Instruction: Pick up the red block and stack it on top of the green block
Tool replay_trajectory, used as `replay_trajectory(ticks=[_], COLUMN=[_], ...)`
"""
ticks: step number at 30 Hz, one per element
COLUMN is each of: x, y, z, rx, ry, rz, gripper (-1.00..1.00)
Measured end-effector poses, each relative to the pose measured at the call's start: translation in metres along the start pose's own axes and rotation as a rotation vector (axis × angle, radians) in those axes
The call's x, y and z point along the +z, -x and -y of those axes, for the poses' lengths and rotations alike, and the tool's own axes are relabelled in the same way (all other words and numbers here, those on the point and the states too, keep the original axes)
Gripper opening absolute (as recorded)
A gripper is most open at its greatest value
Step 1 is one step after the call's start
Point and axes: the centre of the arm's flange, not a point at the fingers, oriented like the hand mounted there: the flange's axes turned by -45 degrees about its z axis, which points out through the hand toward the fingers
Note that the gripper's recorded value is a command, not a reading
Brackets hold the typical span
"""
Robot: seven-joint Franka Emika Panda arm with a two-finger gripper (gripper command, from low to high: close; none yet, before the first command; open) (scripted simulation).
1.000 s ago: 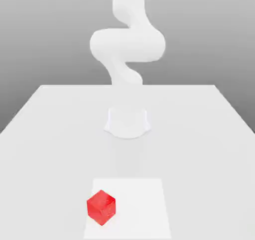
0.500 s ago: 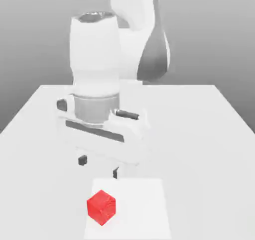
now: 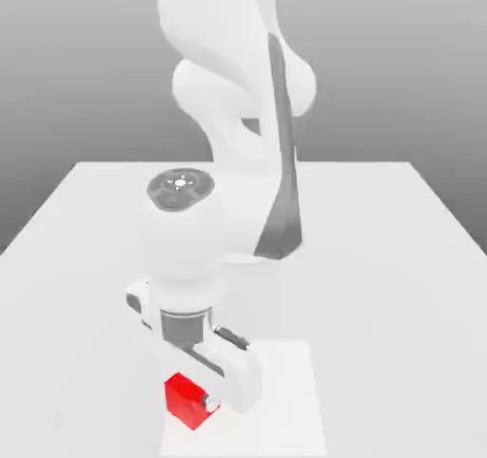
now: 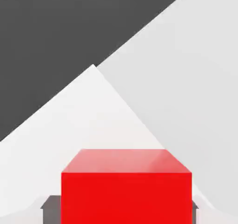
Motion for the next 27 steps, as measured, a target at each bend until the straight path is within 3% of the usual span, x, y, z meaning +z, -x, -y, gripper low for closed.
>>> replay_trajectory(ticks=[5, 10, 20, 23, 24, 27], x=[-0.05, -0.06, -0.08, -0.045, -0.033, -0.033], y=[0.002, 0.032, 0.182, 0.223, 0.227, 0.227], z=[0.009, 0.115, 0.307, 0.342, 0.344, 0.344], rx=[-0.038, -0.469, -1.336, -1.514, -1.53, -1.53], ry=[0.001, 0.015, 0.005, -0.002, -0.002, -0.002], rz=[0.001, 0.004, 0.006, 0.003, 0.003, 0.003], gripper=[-1.0, -1.0, -1.0, -1.0, 1.0, 1.0])
